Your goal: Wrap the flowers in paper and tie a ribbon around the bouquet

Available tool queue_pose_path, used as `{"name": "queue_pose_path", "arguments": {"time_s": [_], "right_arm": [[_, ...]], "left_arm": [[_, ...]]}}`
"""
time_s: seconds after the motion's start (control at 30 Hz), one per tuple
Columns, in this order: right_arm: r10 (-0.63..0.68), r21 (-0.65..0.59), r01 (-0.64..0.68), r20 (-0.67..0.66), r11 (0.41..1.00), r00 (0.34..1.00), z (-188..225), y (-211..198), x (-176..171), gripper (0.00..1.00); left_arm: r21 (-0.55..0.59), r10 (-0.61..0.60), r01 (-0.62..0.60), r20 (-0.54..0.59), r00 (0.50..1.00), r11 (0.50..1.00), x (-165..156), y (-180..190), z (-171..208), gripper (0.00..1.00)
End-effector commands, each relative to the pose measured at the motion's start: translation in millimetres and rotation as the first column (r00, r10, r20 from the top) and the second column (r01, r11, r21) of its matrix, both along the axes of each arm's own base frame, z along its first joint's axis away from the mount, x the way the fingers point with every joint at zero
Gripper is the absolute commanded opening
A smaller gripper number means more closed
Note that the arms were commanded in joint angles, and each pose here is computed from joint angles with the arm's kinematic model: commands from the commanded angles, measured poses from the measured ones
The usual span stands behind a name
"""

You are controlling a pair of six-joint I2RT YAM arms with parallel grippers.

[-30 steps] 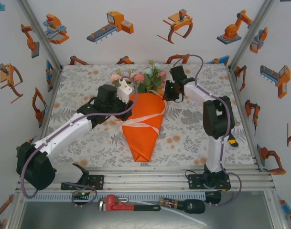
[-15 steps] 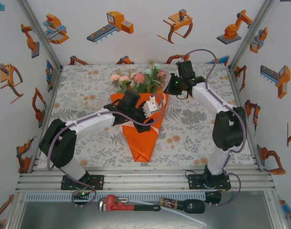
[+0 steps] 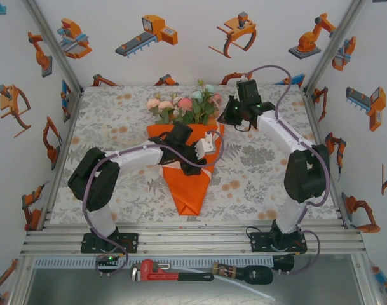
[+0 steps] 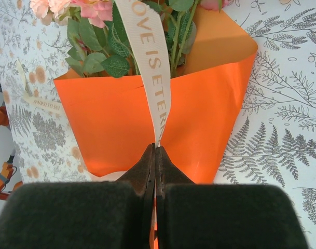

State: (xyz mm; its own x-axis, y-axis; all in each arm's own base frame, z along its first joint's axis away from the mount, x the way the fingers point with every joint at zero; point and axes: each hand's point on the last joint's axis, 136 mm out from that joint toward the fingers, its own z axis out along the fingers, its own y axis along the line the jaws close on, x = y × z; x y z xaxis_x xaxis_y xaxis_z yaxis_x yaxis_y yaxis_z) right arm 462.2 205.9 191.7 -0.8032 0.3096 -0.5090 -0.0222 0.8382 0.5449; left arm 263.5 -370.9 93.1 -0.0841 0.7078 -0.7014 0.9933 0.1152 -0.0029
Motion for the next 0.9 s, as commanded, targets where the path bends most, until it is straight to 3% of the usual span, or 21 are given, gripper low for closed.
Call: {"name": "queue_pose_path", "arguments": {"time_s": [0.0,0.23,0.4,0.53,0.63,0.77,0.83,0.87], "right_arm": [[-0.006,0.01,0.006,-0.01,1.0,1.0,0.6,2.6,-0.6,0.0],[-0.015,0.013,0.015,-0.017,1.0,1.0,4.0,1.9,-2.7,0.0],[-0.006,0.04,0.008,-0.031,0.999,1.0,2.8,11.8,-13.0,0.0],[0.182,0.077,-0.177,-0.074,0.981,0.98,-14.6,57.3,-47.9,0.0],[0.352,0.146,-0.334,-0.118,0.931,0.929,-31.1,88.9,-89.0,0.0],[0.545,0.307,-0.483,-0.159,0.82,0.823,-38.3,115.6,-147.2,0.0],[0.569,0.339,-0.495,-0.167,0.8,0.805,-32.9,110.9,-156.4,0.18],[0.54,0.322,-0.472,-0.165,0.82,0.825,-30.1,100.6,-152.2,0.25]], "left_arm": [[0.007,-0.003,0.002,0.014,1.0,1.0,-0.2,2.0,-4.8,0.44],[0.003,0.013,-0.013,0.015,1.0,1.0,-3.9,7.3,-3.8,0.0],[-0.117,0.028,-0.02,0.062,0.998,0.993,-9.5,6.6,49.2,0.0],[-0.252,0.061,-0.026,0.135,0.989,0.967,-11.2,7.0,99.8,0.0],[-0.298,0.09,-0.036,0.17,0.981,0.954,-7.5,7.2,115.2,0.0],[-0.298,0.093,-0.04,0.164,0.982,0.954,-3.9,4.6,113.5,0.0],[-0.3,0.095,-0.044,0.157,0.983,0.953,-2.8,3.0,111.4,0.0],[-0.297,0.096,-0.047,0.153,0.984,0.954,-2.3,2.5,108.9,0.0]]}}
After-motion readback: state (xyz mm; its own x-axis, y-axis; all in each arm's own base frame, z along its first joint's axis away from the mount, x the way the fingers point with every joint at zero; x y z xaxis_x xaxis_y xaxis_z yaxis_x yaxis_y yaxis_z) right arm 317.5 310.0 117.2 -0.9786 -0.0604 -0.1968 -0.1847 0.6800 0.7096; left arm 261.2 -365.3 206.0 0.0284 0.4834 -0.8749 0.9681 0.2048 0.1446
